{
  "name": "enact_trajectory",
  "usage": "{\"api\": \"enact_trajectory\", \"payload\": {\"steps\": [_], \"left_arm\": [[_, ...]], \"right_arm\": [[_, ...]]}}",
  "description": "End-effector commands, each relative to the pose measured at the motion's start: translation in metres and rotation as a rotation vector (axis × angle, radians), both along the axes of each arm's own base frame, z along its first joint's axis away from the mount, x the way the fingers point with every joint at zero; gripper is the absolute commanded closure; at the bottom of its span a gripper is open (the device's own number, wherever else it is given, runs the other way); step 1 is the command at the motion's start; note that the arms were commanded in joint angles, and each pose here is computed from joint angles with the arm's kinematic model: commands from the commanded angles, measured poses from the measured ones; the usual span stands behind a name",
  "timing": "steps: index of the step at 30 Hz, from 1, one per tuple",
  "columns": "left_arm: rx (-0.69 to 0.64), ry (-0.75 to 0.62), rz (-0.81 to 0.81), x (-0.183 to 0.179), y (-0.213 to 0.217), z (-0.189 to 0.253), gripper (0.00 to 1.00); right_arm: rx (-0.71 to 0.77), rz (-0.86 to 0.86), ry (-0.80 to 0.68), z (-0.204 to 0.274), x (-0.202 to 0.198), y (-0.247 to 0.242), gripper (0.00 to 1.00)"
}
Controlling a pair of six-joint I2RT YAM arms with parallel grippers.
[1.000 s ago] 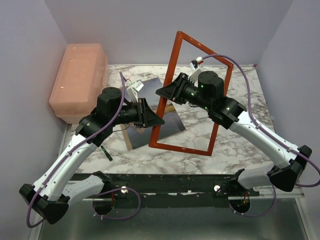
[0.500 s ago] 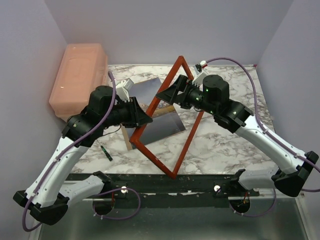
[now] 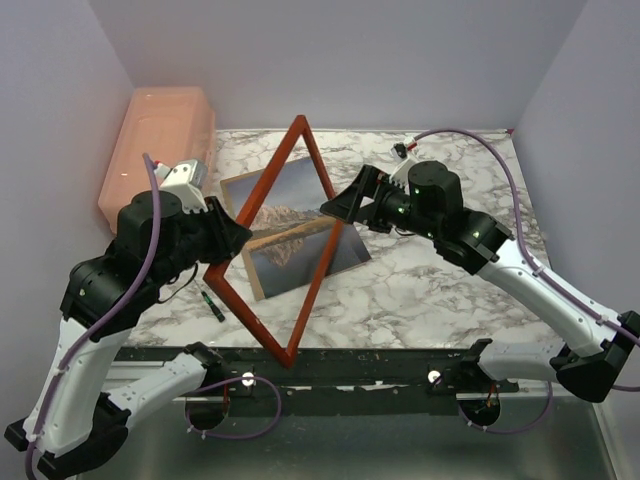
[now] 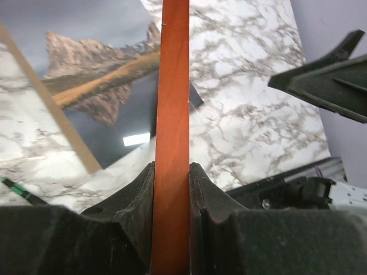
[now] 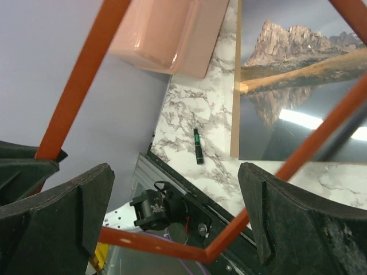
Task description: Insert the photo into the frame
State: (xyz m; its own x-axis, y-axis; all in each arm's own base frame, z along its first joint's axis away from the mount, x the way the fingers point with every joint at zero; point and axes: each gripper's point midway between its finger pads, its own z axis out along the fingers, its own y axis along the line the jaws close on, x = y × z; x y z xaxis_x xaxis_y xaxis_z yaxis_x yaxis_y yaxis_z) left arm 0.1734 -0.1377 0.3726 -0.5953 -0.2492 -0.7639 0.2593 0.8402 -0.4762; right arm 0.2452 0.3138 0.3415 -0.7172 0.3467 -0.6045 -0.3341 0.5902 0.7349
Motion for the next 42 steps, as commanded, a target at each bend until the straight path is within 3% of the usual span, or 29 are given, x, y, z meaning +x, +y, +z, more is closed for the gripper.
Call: {"api": "enact_trajectory", "payload": {"steps": [1,19,32,36,42], "left_arm": [[0.02,-0.144,0.142,0.006,0.033,0.025,1.0],[0.182,-0.177,0.141,0.03,0.019,-0.007,1.0],[0.393,-0.224,0.029,0.04,-0.04,-0.027,1.0],[0.412,-0.221,-0.022,0.04,-0.062,-0.031,0.94],[0.426,-0.212,-0.076,0.038,-0.083,-0.034,0.75]], "right_arm": [[0.015,0.011,0.023,0.0,-0.009,-0.007,0.0],[0.067,0.047,0.069,-0.007,-0.01,0.008,0.0],[0.098,-0.037,0.063,-0.009,-0.012,-0.011,0.0],[0.095,-0.058,0.063,-0.008,-0.011,-0.015,0.0],[0.068,-0.087,0.053,-0.004,-0.006,-0.019,0.0]]}}
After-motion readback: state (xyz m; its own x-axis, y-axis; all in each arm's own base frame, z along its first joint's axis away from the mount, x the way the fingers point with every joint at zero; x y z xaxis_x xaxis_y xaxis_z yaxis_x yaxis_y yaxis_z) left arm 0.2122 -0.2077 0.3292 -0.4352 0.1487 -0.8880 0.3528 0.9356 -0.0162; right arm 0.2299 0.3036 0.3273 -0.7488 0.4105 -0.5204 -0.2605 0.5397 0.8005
